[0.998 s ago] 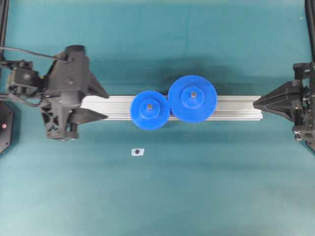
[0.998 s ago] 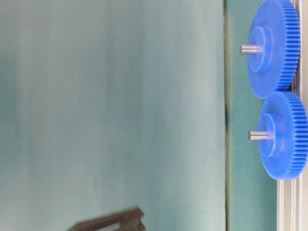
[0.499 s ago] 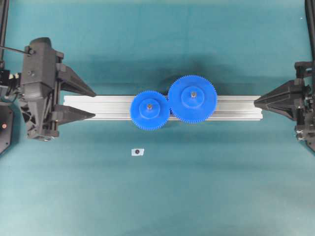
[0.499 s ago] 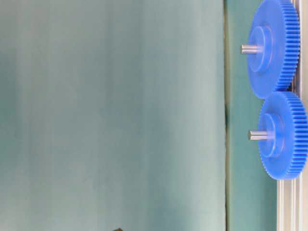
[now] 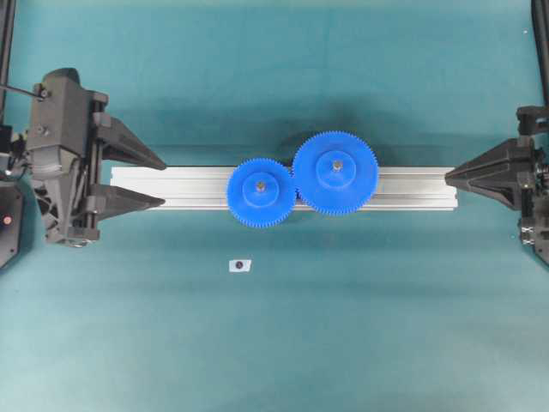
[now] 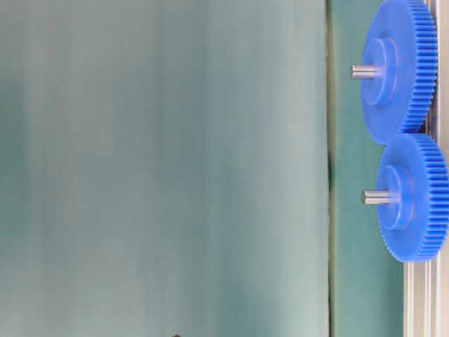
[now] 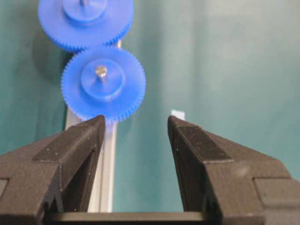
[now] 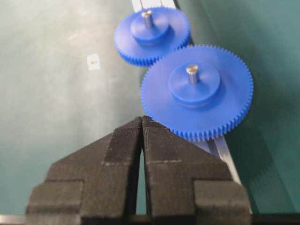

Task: Find the location of the shaft and insert the small gear.

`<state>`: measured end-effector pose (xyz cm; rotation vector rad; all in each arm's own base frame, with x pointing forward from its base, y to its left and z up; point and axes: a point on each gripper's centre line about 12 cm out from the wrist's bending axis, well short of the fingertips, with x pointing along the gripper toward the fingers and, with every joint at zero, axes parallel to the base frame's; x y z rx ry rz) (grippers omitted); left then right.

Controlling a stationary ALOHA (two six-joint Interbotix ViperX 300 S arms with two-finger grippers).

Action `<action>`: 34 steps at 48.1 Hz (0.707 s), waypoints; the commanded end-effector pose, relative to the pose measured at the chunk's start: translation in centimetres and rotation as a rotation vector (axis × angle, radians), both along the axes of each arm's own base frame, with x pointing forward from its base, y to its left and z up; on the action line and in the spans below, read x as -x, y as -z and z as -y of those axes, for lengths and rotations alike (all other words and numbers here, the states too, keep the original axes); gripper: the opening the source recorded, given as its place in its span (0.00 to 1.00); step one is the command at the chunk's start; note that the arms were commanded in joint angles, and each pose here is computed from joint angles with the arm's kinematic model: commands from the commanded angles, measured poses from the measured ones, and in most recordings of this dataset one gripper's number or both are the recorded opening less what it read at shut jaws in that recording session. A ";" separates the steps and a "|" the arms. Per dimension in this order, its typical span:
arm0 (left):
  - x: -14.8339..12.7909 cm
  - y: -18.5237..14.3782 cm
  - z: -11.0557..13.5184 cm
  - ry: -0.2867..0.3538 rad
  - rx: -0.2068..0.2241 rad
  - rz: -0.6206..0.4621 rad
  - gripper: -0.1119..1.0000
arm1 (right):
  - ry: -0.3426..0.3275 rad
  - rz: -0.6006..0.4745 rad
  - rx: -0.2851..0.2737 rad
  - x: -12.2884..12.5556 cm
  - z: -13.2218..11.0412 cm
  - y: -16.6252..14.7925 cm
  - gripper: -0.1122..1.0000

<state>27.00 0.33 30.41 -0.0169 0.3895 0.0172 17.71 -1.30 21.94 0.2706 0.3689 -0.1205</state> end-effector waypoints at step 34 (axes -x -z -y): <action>0.4 0.0 0.1 0.003 -0.002 0.012 0.59 | 0.002 0.017 0.000 -0.2 0.0 -0.4 0.16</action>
